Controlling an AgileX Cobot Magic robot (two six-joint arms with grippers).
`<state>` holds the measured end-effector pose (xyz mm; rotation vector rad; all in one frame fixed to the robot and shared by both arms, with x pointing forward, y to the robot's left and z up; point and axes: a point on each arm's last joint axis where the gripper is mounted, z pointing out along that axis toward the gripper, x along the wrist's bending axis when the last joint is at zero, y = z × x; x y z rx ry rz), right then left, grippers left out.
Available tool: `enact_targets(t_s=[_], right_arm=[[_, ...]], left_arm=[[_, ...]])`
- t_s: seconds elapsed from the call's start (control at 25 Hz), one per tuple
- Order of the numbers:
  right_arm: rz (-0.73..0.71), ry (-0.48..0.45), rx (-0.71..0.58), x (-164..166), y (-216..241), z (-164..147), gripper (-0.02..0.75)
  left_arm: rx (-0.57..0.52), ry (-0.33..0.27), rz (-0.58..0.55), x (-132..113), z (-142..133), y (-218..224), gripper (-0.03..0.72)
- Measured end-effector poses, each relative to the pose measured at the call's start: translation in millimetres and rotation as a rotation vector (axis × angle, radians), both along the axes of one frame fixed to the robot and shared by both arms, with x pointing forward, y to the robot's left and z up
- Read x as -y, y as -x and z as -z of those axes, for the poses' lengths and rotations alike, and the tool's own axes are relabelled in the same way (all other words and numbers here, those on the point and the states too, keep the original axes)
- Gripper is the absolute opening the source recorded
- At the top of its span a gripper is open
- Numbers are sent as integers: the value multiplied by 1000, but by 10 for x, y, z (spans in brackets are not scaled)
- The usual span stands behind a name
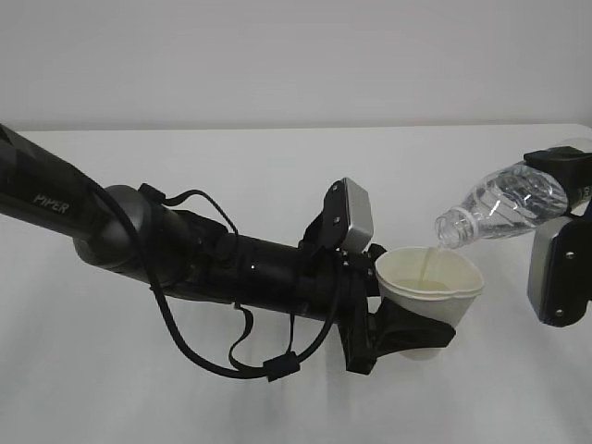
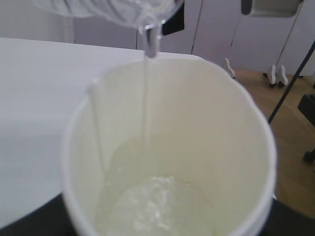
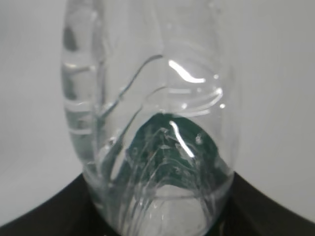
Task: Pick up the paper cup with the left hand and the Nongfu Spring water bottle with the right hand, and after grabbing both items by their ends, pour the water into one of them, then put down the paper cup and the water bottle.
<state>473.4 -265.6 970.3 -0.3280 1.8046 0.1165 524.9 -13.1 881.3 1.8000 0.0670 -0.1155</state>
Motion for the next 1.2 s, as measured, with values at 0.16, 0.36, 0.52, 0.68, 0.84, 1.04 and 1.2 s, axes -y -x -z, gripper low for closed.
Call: enact_targets(t_s=[0.16,0.36,0.52,0.68,0.84,1.04,1.2], right_arm=[[0,0,0,0,0,0,405],[-1,1,0,-1,0,0,405],[-1,1,0,-1,0,0,405],[-1,1,0,-1,0,0,405],[-1,2,0,-1,0,0,405],[-1,2,0,-1,0,0,405],[-1,2,0,-1,0,0,405]], left_arm=[[0,-1,1,0,1,1,424],[1,-2,3,0,2,2,424],[1,-2,3,0,2,2,424],[2,-2,4,-1,2,3,424],[2,-2,4,-1,2,3,424],[2,-3,5,-1,2,4,424],[2,-3,5,-1,2,4,424]])
